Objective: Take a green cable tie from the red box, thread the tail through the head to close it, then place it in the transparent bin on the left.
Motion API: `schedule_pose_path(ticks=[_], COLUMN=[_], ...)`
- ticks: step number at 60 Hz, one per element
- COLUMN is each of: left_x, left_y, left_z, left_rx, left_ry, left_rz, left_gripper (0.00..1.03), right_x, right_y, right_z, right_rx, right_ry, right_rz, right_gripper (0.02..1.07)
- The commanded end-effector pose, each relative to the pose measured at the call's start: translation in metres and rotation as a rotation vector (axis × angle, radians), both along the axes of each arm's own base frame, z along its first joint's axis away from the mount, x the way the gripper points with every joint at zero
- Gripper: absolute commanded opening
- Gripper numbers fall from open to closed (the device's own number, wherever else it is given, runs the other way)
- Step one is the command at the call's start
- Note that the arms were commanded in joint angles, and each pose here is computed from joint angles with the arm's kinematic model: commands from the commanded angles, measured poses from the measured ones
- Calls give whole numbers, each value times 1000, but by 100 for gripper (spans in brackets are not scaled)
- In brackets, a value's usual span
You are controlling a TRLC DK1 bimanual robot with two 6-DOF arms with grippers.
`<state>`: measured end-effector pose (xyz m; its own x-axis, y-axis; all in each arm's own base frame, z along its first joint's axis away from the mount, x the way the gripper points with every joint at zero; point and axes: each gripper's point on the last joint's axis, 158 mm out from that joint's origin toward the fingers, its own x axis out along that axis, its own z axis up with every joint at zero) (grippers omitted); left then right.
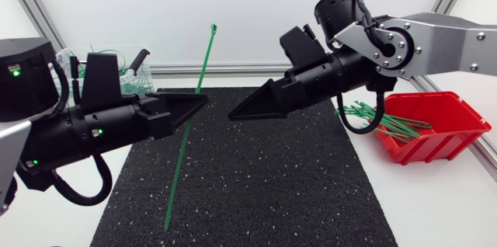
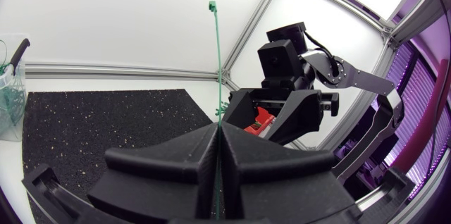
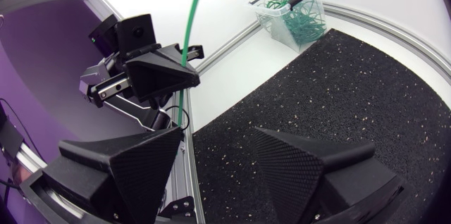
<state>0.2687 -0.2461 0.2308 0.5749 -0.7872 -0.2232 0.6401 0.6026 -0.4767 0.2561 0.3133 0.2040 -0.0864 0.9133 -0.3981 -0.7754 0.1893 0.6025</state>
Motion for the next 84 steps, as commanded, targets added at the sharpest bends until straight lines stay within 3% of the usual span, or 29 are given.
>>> schedule_pose_path(ticks=[1,21,44,51,63,84], left_x=[3,27,38,37,36,35], left_y=[-6,-13,-24,-25,-26,-26], left_z=[4,42,48,47,44,38], left_rx=[-43,-155,-195,-196,-201,-197], left_ry=[36,5,30,32,38,46], left_rz=[-9,21,6,-2,-5,-6], left_gripper=[4,4,4,4,4,4], right_x=[-9,-16,-12,-8,-10,-16], right_y=[8,22,34,38,46,50], right_z=[-6,-14,4,4,10,16], right_rx=[10,38,98,101,118,134], right_ry=[-30,-50,-50,-45,-65,-63], right_rz=[58,144,186,190,214,233], right_gripper=[82,82,81,77,51,44])
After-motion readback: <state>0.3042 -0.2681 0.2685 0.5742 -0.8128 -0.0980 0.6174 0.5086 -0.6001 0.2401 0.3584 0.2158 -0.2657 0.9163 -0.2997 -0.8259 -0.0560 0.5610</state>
